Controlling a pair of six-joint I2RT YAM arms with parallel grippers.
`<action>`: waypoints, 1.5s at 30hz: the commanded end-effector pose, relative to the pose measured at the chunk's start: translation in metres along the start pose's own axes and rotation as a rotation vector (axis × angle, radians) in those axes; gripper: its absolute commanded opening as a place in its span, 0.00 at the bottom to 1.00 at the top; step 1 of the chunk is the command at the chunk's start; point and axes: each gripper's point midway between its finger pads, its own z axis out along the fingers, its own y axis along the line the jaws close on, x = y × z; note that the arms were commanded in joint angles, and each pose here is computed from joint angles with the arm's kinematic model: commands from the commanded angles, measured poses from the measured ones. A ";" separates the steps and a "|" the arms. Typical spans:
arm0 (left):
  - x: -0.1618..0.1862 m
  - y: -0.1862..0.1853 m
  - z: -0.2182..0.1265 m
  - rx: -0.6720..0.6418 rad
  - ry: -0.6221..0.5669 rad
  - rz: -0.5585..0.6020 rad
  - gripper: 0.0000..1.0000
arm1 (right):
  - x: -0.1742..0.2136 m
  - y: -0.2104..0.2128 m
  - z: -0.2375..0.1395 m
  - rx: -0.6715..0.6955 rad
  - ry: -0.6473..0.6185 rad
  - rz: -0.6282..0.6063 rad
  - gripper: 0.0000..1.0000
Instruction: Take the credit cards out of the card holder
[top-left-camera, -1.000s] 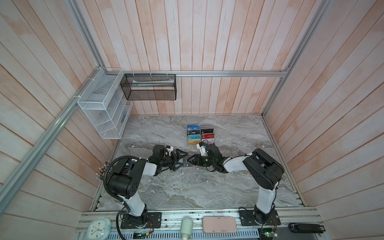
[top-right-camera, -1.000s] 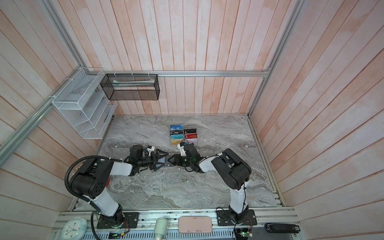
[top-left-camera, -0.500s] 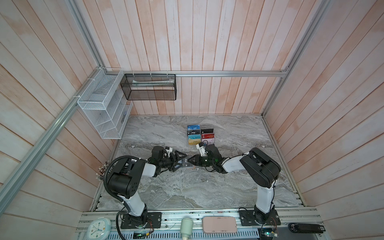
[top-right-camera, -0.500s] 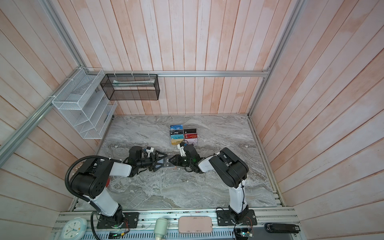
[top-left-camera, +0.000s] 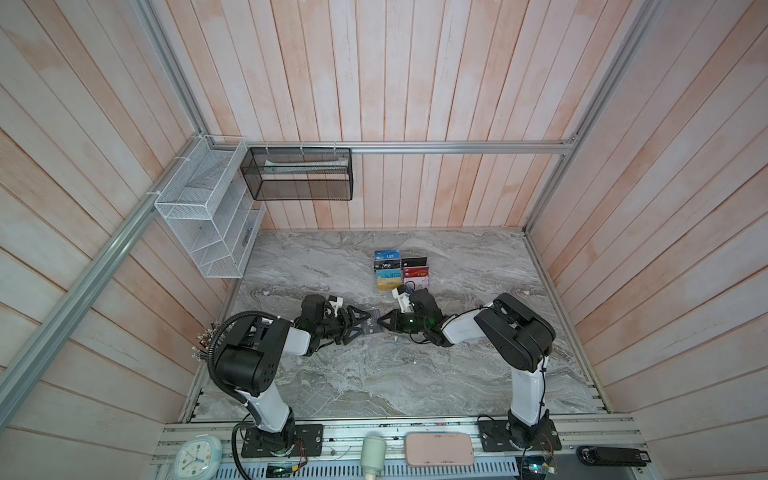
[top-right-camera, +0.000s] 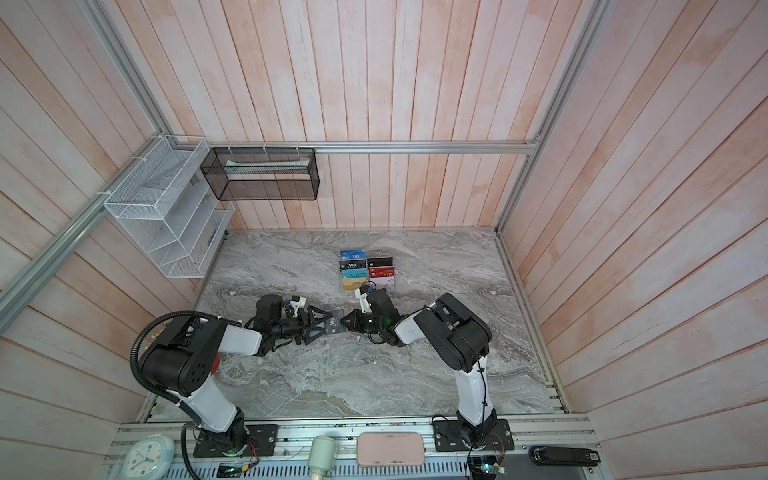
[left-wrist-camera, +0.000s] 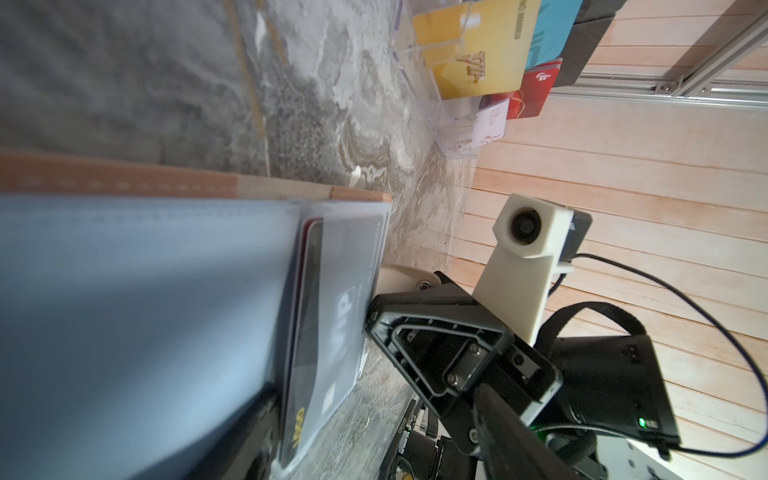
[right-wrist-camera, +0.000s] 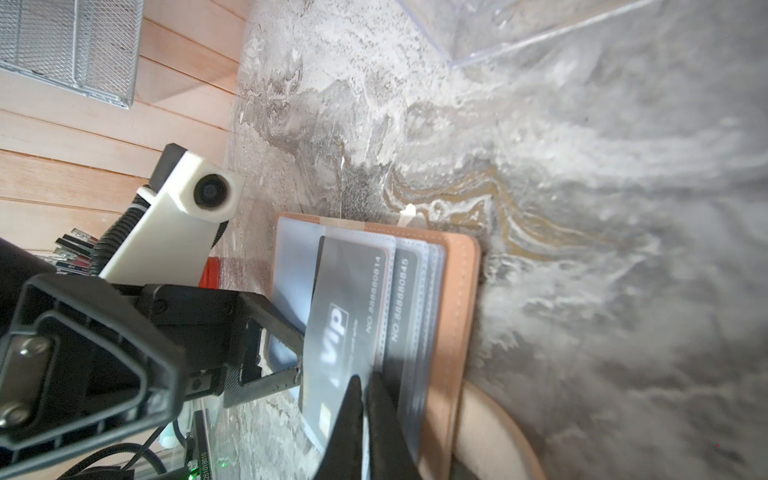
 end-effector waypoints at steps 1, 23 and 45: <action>0.004 0.020 -0.001 -0.045 0.008 -0.027 0.72 | 0.035 -0.035 0.006 0.098 0.103 0.071 0.07; 0.004 0.033 -0.008 -0.092 0.005 -0.020 0.60 | 0.050 -0.047 0.003 0.110 0.126 0.097 0.00; 0.005 0.041 -0.007 -0.124 0.008 -0.002 0.33 | 0.057 -0.054 0.006 0.123 0.139 0.109 0.00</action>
